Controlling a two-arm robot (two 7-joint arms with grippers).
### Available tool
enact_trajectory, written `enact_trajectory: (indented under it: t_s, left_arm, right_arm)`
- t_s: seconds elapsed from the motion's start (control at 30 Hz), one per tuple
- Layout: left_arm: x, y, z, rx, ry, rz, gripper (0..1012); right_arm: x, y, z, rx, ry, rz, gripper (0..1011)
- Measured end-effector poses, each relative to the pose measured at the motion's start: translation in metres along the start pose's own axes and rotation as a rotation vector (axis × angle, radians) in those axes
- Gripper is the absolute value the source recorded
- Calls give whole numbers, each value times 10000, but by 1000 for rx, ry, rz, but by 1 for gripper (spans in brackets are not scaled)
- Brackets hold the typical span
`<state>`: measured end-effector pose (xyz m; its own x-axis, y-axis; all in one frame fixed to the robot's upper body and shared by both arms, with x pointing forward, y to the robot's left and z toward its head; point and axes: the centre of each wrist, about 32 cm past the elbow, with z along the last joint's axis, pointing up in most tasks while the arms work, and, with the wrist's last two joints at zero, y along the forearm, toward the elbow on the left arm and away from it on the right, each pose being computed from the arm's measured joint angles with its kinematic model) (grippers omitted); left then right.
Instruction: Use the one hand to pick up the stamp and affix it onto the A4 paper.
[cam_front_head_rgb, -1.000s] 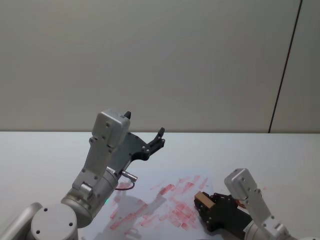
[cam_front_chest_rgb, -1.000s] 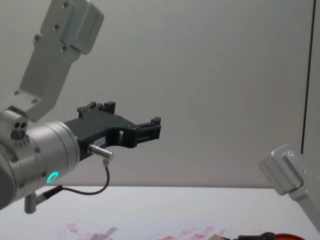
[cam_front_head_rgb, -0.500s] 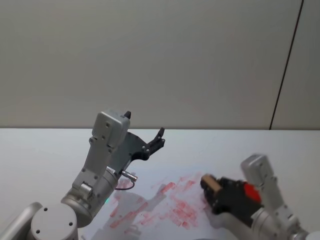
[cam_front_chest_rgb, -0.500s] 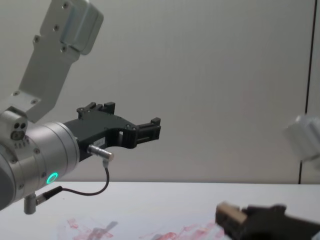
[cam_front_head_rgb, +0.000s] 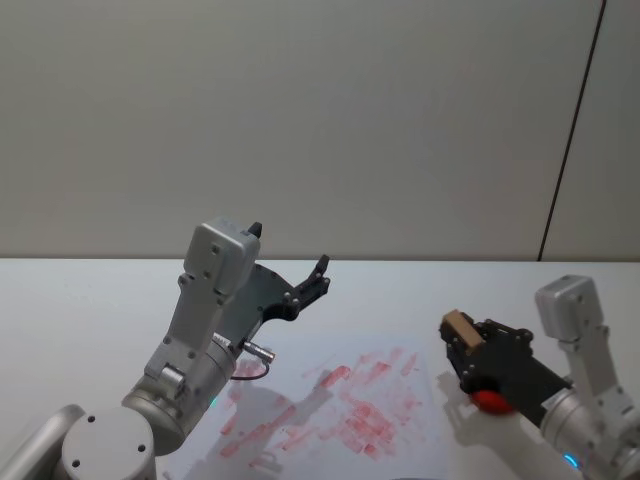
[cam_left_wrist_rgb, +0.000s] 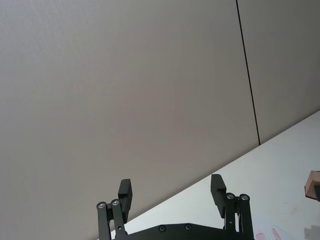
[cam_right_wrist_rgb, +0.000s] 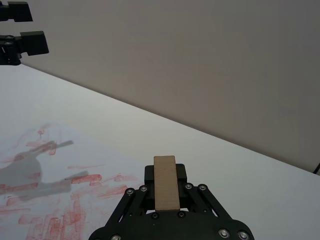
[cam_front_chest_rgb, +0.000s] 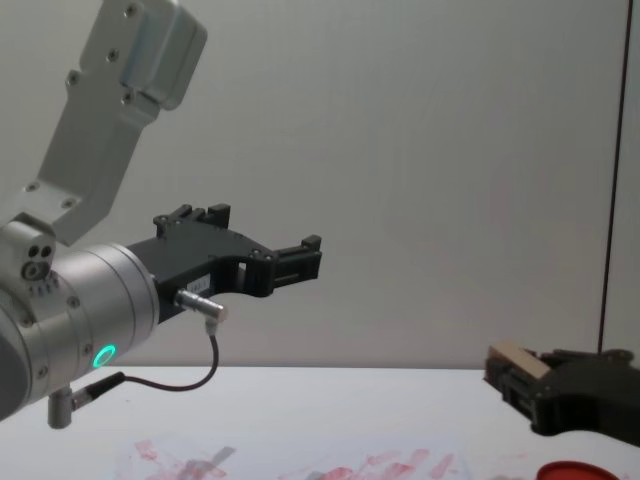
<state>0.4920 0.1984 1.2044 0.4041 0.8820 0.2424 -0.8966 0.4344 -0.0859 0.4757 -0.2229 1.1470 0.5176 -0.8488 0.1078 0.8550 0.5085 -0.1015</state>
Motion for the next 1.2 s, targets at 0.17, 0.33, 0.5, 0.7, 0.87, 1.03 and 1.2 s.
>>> enact_trajectory:
  t_s: [0.17, 0.33, 0.5, 0.7, 0.87, 1.03, 1.2]
  left_arm:
    - [0, 0, 0, 0, 0, 0, 1002]
    - [0, 0, 0, 0, 0, 0, 1002]
    - [0, 0, 0, 0, 0, 0, 1002]
    - [0, 0, 0, 0, 0, 0, 1002]
    - [0, 0, 0, 0, 0, 0, 1003]
    - [0, 0, 0, 0, 0, 0, 1003]
    - [0, 0, 0, 0, 0, 0, 1002]
  right_arm:
    - [53, -54, -12, -19, -3, -22, 219]
    - [84, -89, -37, -43, -8, -36, 219]
    - [112, -118, -89, -73, -16, -47, 219]
    - [140, -147, -155, -105, -24, -60, 219]
    - [163, -163, -201, -124, -27, -71, 219]
    - [191, -171, -235, -137, -25, -79, 219]
    - [222, -161, -244, -140, -21, -85, 219]
